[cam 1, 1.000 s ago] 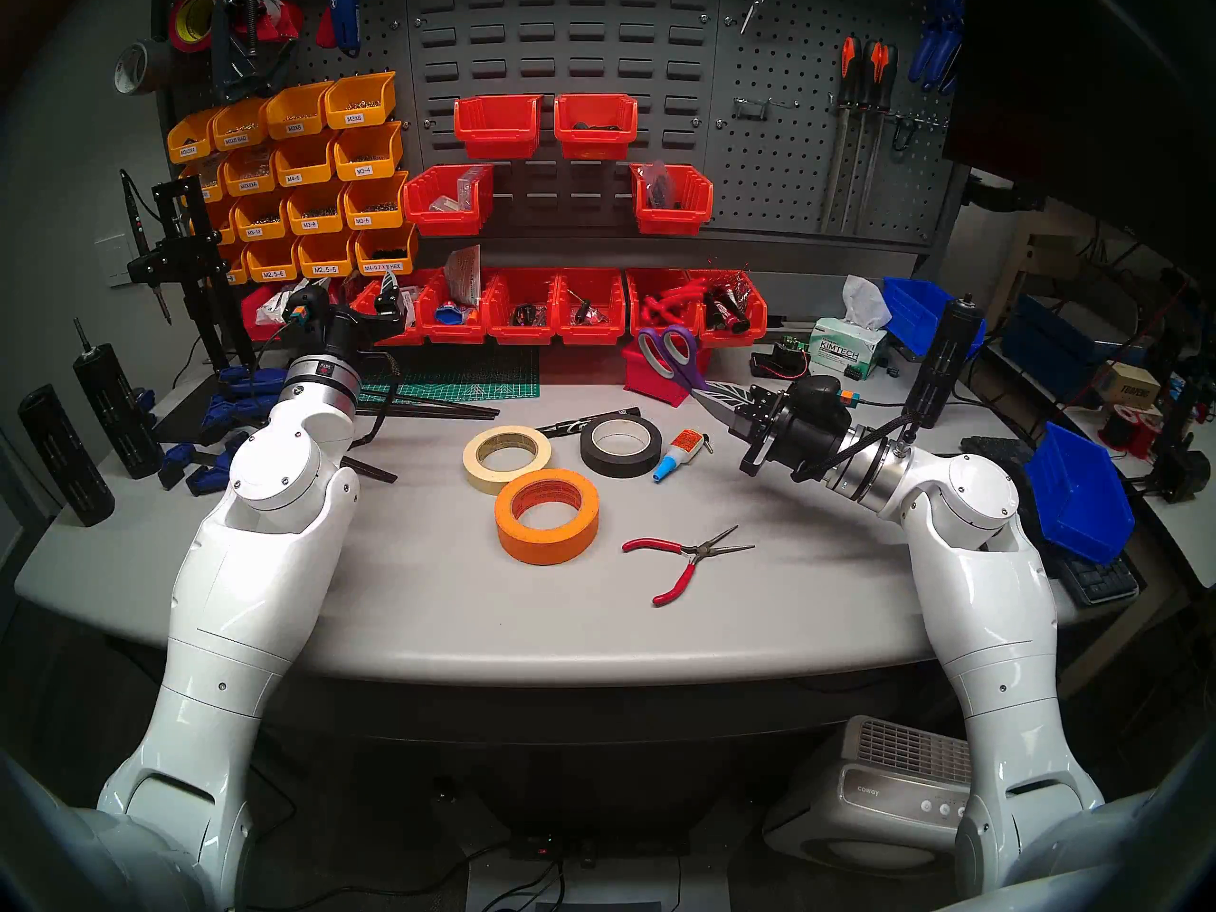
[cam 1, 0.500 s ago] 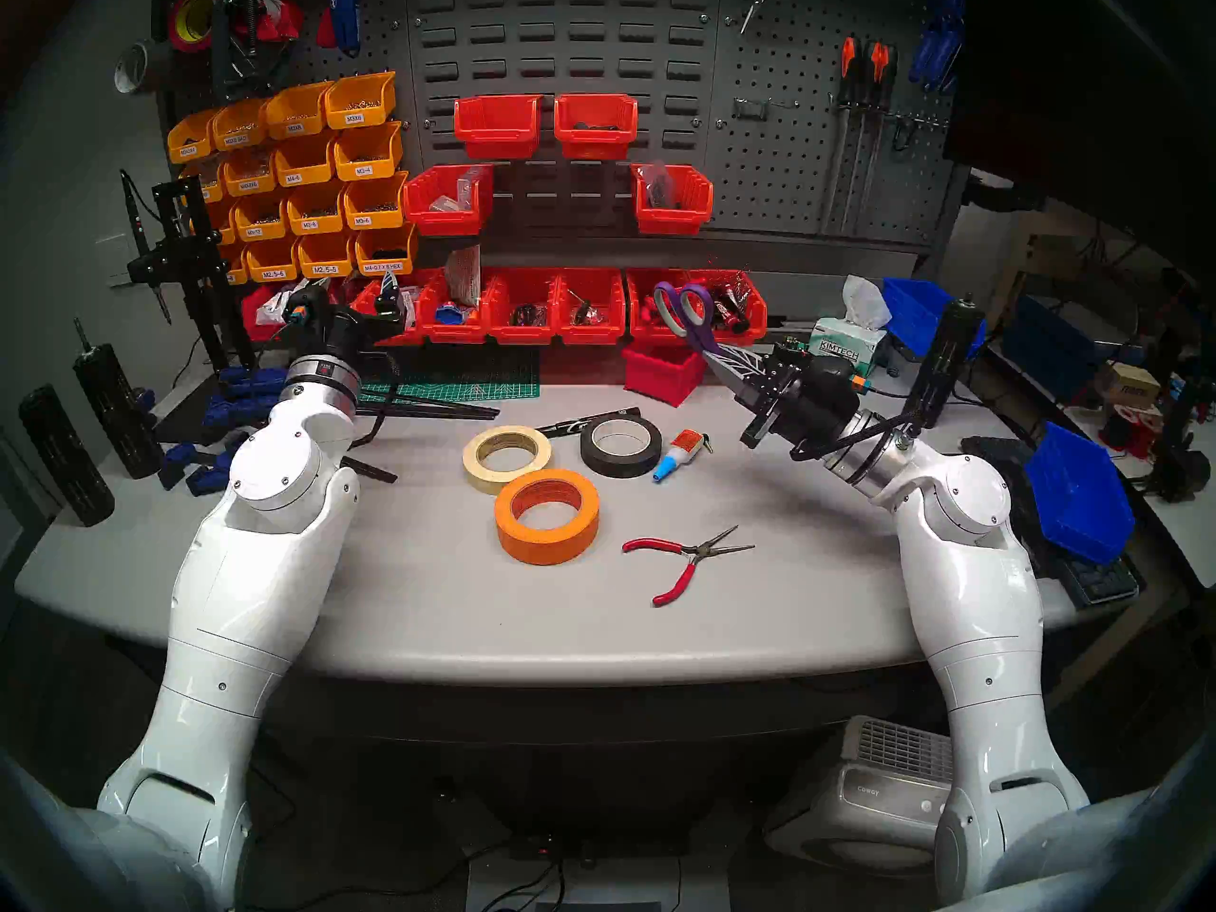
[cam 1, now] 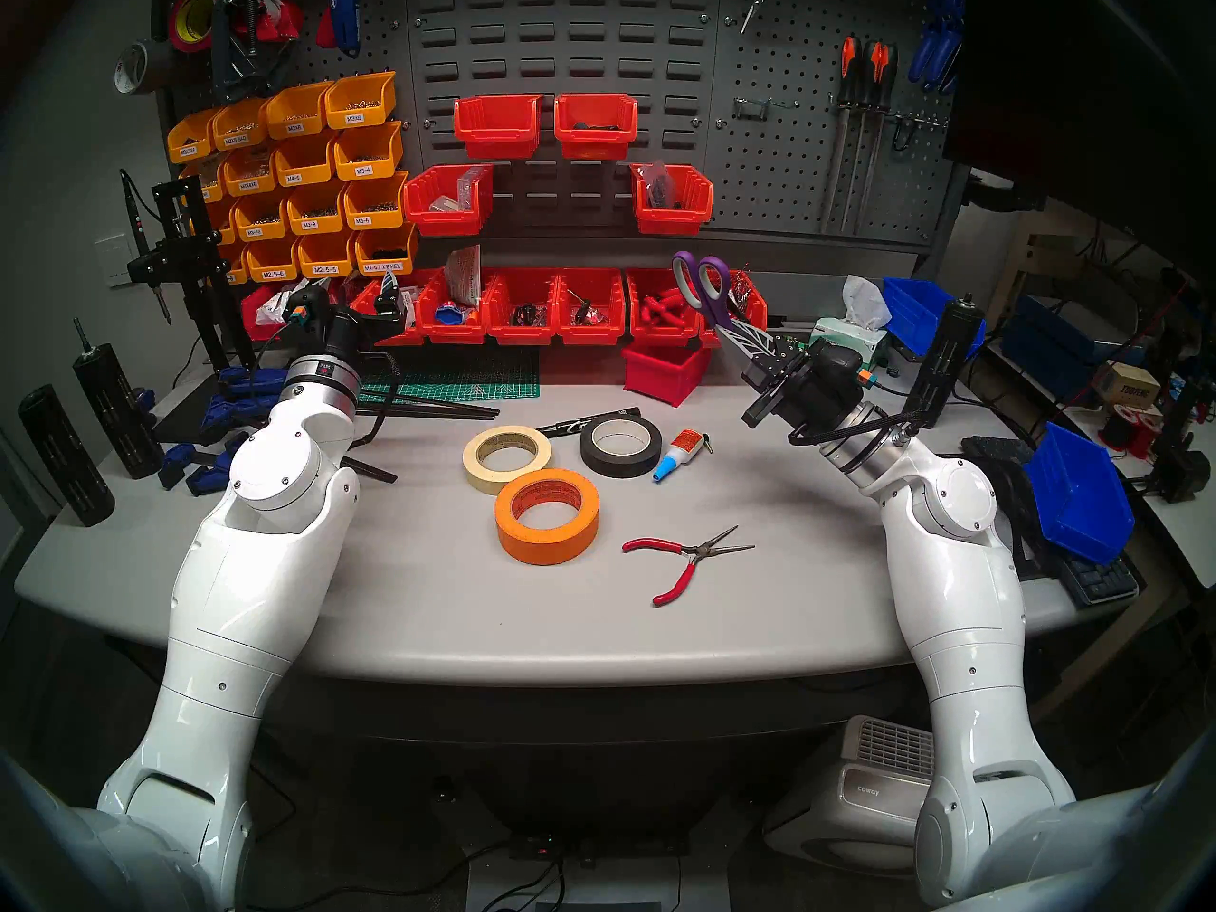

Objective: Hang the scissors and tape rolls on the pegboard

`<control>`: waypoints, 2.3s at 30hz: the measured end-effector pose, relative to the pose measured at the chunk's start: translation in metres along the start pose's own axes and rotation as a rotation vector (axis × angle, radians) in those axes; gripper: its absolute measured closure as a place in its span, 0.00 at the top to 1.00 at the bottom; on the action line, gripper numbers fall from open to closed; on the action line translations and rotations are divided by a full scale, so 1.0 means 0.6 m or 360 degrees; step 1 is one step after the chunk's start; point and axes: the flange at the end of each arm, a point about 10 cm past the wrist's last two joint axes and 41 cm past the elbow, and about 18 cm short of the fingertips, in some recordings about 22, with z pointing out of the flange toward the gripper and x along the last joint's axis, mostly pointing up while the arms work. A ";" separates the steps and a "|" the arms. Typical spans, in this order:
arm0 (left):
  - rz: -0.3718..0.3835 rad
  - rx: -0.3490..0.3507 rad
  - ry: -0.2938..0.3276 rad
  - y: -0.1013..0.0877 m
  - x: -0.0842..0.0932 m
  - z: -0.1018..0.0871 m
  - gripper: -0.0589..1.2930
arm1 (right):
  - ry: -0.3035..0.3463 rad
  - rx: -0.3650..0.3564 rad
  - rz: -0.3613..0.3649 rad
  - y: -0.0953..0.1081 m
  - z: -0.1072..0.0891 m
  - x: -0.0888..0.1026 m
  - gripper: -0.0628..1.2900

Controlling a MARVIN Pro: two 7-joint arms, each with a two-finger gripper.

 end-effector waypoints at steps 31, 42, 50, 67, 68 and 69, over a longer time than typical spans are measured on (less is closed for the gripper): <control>0.0000 0.0000 -0.0001 0.000 0.000 0.000 0.96 | 0.0239 -0.0237 -0.0158 0.091 0.053 0.032 0.02; 0.0000 0.0000 -0.0001 0.000 0.000 0.000 0.96 | 0.0299 -0.0301 -0.0199 0.124 0.069 0.044 0.02; 0.0000 0.0000 -0.0001 0.000 0.000 0.000 0.96 | 0.0353 -0.0322 -0.0232 0.142 0.084 0.052 0.02; 0.0000 0.0000 -0.0001 0.000 0.000 0.000 0.96 | 0.0469 -0.0421 -0.0236 0.163 0.099 0.059 0.02; 0.0000 0.0000 -0.0001 0.000 0.000 0.000 0.96 | 0.0475 -0.0431 -0.0231 0.164 0.100 0.059 0.02; 0.0000 0.0000 -0.0001 0.000 0.000 0.000 0.96 | 0.0479 -0.0436 -0.0227 0.165 0.100 0.058 0.02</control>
